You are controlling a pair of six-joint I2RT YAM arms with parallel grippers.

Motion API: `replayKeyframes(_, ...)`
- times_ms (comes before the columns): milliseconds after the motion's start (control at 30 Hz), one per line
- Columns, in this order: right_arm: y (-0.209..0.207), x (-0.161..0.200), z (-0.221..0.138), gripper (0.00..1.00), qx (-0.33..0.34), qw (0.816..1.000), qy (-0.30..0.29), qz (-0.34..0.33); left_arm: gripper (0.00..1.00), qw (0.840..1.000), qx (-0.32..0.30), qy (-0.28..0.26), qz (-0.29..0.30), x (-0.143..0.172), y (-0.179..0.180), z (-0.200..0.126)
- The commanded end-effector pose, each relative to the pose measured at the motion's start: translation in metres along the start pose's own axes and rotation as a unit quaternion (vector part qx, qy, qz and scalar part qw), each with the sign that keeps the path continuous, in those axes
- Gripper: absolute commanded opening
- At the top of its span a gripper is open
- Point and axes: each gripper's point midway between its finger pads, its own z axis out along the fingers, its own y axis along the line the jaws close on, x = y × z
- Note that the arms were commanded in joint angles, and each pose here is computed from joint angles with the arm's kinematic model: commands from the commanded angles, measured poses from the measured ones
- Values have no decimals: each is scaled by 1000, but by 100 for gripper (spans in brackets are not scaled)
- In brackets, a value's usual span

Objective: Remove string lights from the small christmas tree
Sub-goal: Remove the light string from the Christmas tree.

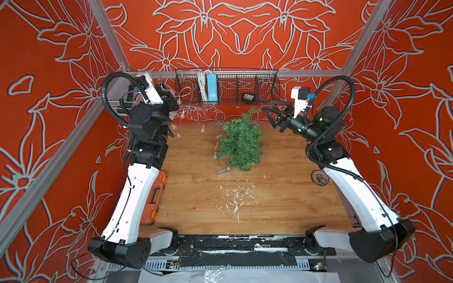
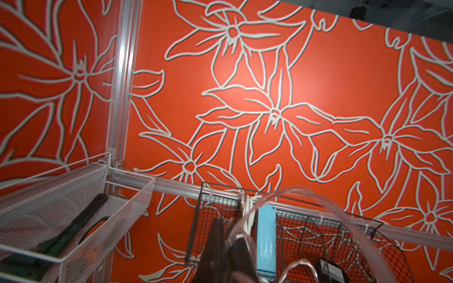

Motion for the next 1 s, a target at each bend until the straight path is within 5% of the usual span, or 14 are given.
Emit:
replayKeyframes(0,8,36,6,61,-3,998,61,-2,0,999,-44,5,7,13,20,0)
replayKeyframes(433,103,171,74,64,-69,959,234,-142,0,999,22,4,-43,-3,3,-18)
replayKeyframes(967,106,214,177,67,-51,946,255,-195,0,995,78,-4,-56,-32,-24,-21)
